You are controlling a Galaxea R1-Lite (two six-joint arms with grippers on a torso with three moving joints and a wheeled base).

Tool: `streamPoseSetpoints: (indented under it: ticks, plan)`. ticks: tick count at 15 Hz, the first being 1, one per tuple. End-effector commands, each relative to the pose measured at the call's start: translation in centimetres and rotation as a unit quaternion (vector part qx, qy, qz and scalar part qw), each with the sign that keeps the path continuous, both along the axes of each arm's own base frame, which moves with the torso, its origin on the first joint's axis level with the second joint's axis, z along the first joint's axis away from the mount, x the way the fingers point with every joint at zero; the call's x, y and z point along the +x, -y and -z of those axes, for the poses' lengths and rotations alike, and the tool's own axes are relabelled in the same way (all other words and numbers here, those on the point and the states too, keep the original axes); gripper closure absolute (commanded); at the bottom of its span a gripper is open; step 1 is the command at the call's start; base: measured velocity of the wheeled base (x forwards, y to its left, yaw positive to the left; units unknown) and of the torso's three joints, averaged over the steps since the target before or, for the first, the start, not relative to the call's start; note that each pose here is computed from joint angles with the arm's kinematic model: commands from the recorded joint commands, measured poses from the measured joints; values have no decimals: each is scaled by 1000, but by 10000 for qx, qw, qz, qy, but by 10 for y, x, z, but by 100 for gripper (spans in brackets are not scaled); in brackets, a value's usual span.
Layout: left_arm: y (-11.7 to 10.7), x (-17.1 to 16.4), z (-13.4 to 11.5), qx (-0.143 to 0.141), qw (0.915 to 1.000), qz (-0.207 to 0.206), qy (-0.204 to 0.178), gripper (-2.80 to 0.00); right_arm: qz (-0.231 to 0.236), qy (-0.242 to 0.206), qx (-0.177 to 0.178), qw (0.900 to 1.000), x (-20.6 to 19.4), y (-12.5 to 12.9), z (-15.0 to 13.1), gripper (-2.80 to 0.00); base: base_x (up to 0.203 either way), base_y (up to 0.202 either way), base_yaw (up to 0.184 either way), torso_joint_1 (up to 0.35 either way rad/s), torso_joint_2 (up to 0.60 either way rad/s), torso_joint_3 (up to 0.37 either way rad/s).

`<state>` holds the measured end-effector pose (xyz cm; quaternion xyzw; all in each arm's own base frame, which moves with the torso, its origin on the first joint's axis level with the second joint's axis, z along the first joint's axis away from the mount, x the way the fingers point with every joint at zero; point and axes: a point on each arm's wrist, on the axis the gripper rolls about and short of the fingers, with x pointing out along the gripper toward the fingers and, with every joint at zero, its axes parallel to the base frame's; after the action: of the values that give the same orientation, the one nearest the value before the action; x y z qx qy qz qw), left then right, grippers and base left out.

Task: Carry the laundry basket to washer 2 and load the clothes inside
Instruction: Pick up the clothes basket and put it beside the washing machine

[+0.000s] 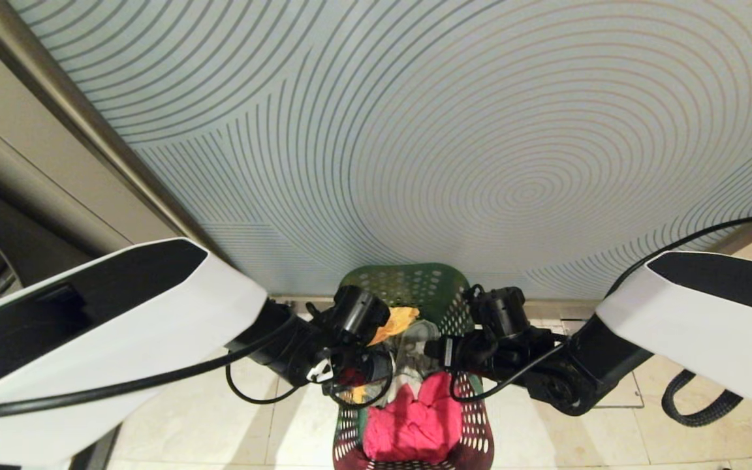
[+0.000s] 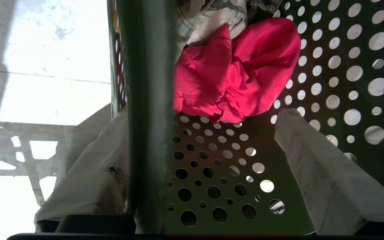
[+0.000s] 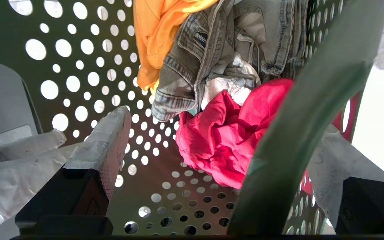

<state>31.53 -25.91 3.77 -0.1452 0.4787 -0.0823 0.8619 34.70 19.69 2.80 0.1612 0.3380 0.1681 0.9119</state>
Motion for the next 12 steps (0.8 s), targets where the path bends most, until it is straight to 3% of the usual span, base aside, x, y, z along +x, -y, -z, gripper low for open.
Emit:
streamPoseSetpoints:
  ticks: [1,12]
  plan:
    - [1,0,5,24,10000,-15,-40,0,14,-41,-8,10000,1,0,4,-280,0,0,0,0,0,0]
    - [3,-3,-9,-57,10000,51,61,0,87,130,65,9999,0,6,-3,-280,0,0,0,0,0,0]
